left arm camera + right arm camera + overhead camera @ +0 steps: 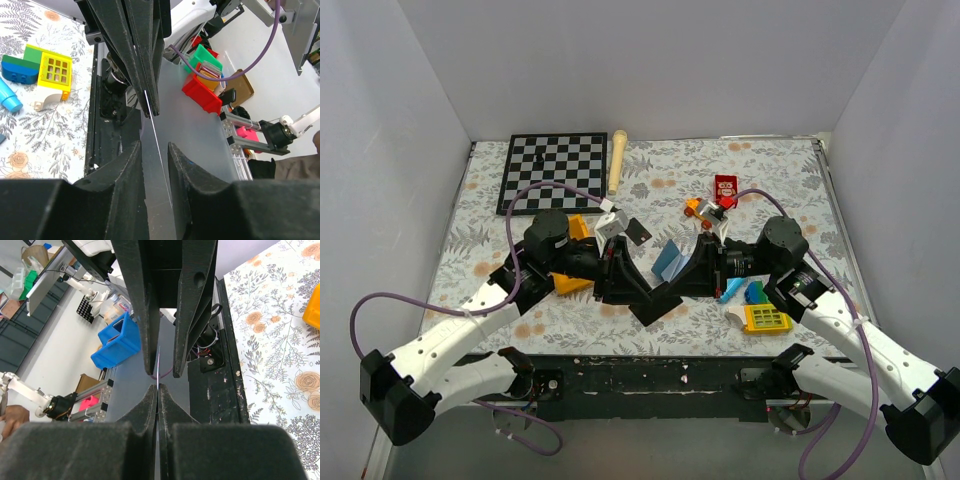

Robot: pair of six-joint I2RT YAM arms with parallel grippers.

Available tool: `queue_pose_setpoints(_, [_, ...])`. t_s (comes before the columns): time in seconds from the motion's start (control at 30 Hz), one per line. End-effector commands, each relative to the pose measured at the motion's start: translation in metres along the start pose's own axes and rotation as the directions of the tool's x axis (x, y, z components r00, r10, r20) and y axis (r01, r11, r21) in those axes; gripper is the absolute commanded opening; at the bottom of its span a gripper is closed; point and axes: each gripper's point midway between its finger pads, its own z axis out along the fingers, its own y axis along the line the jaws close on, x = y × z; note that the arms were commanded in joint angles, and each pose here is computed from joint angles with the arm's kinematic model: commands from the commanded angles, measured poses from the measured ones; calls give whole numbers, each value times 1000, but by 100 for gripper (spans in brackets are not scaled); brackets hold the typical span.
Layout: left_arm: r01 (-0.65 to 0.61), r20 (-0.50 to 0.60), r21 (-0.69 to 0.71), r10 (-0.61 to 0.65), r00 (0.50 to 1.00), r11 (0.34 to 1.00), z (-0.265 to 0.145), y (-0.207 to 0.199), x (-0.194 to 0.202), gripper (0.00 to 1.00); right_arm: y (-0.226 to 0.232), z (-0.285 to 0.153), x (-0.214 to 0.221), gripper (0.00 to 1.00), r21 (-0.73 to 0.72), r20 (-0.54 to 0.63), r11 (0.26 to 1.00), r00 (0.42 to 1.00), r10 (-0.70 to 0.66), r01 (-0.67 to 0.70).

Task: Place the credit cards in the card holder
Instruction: Pick up the credit card at the corner of the board.

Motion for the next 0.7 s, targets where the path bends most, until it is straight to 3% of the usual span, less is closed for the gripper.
queue_pose_setpoints(0.0, [-18, 4, 11, 18, 1000, 1000, 2, -4, -5, 22, 16, -2, -15, 1, -33, 32, 997, 997, -75, 76])
queue_pose_setpoints(0.17, [2, -4, 6, -2, 1000, 1000, 5, -1, -3, 0, 12, -1, -16, 3, -18, 40, 998, 997, -66, 66])
queue_pose_setpoints(0.27, [31, -2, -78, -32, 999, 996, 6, 17, -2, 0, 0, -3, -20, 43, 63, 70, 997, 996, -56, 52])
queue_pose_setpoints(0.33, [58, 9, -208, -58, 998, 976, 5, 41, -2, 0, -16, -9, -27, 64, 181, 114, 982, 991, -73, 52])
queue_pose_setpoints(0.37, [73, 28, -289, -68, 997, 954, 2, 56, -4, 0, -29, -15, -29, 68, 269, 141, 962, 987, -72, 32])
queue_pose_setpoints(0.53, [223, 189, -561, -140, 972, 797, -26, 133, -20, 0, -91, -61, -34, 69, 652, 245, 753, 964, -103, -85])
queue_pose_setpoints(0.67, [313, 275, -713, -160, 948, 627, -51, 196, -23, 0, -135, -96, -22, 60, 820, 289, 529, 956, -52, -219])
